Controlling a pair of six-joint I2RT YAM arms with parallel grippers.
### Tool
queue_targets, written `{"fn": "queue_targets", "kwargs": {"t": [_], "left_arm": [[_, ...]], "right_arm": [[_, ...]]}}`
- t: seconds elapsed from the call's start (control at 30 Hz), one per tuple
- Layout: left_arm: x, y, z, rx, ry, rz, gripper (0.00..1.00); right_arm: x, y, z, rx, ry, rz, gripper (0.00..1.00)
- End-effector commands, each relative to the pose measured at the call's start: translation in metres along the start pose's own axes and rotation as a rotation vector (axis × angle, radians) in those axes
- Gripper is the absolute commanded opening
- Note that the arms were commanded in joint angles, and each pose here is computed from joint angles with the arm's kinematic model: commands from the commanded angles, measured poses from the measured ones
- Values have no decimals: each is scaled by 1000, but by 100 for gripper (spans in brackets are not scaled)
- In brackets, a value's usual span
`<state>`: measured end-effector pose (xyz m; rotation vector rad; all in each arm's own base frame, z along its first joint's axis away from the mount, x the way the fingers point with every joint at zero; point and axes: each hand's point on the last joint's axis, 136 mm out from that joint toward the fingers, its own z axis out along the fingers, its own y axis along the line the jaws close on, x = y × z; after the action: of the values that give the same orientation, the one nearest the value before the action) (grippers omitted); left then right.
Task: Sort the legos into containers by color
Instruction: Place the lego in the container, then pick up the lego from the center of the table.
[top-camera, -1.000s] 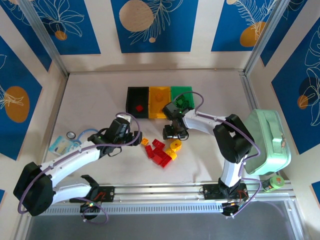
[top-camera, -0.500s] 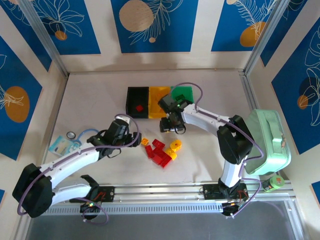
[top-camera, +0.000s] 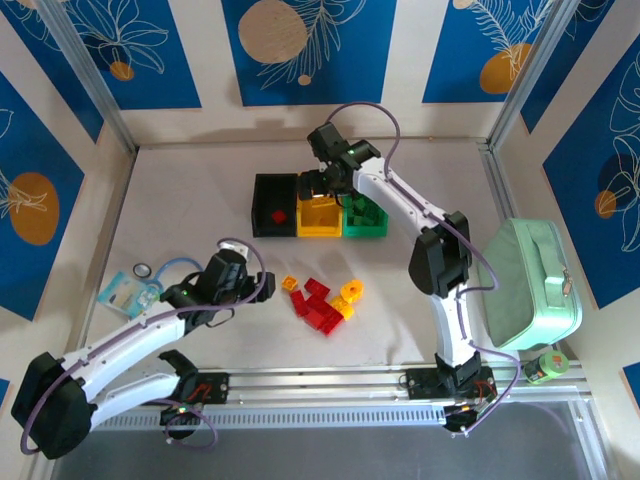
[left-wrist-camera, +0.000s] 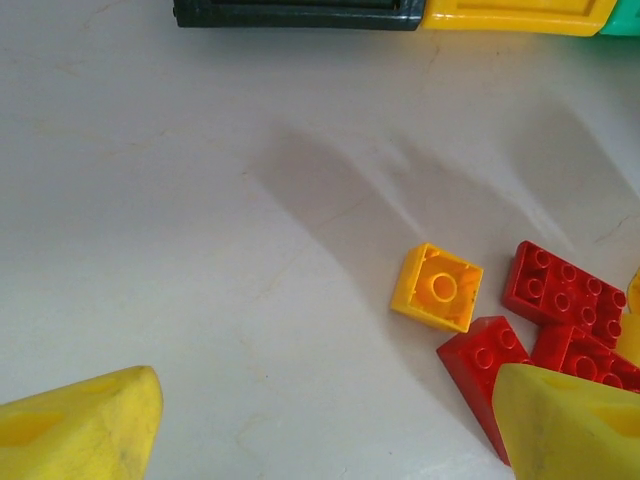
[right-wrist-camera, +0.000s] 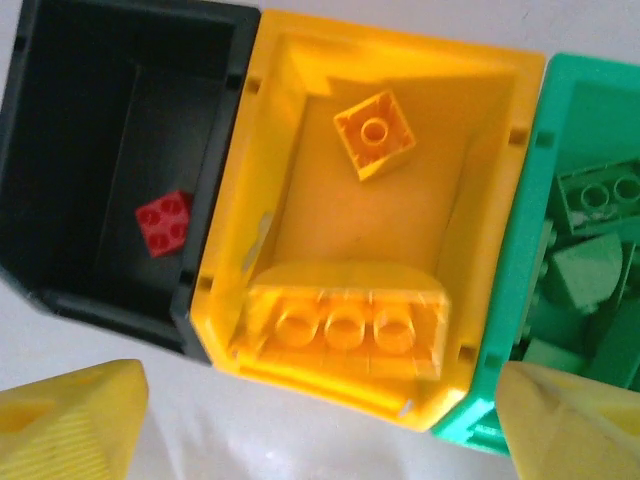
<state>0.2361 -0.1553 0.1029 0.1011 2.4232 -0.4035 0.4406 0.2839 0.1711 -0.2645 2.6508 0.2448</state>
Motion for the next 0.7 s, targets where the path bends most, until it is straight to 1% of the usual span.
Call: {"fn": "queue_targets", "kwargs": {"t": [0.0,0.13,0.33,0.5,0.67], "left_arm": [[4,5,-4,-17,24,-4,85],[7,3,0,0,26,1,85],[12,-12,15,52,83,12,85],[11,-29,28,92,127,24,84],[7,-44,42,103,147,61,79]], "right_arm": [[8,-1,-20,11,22,-42,93],[22,-4,-35,-18,3,-17,93],[63,-20,-47,-20,14,25,93],[99,-32,-46,-24,35,70,93],[126,-43,-36,-29,70,115,92]]}}
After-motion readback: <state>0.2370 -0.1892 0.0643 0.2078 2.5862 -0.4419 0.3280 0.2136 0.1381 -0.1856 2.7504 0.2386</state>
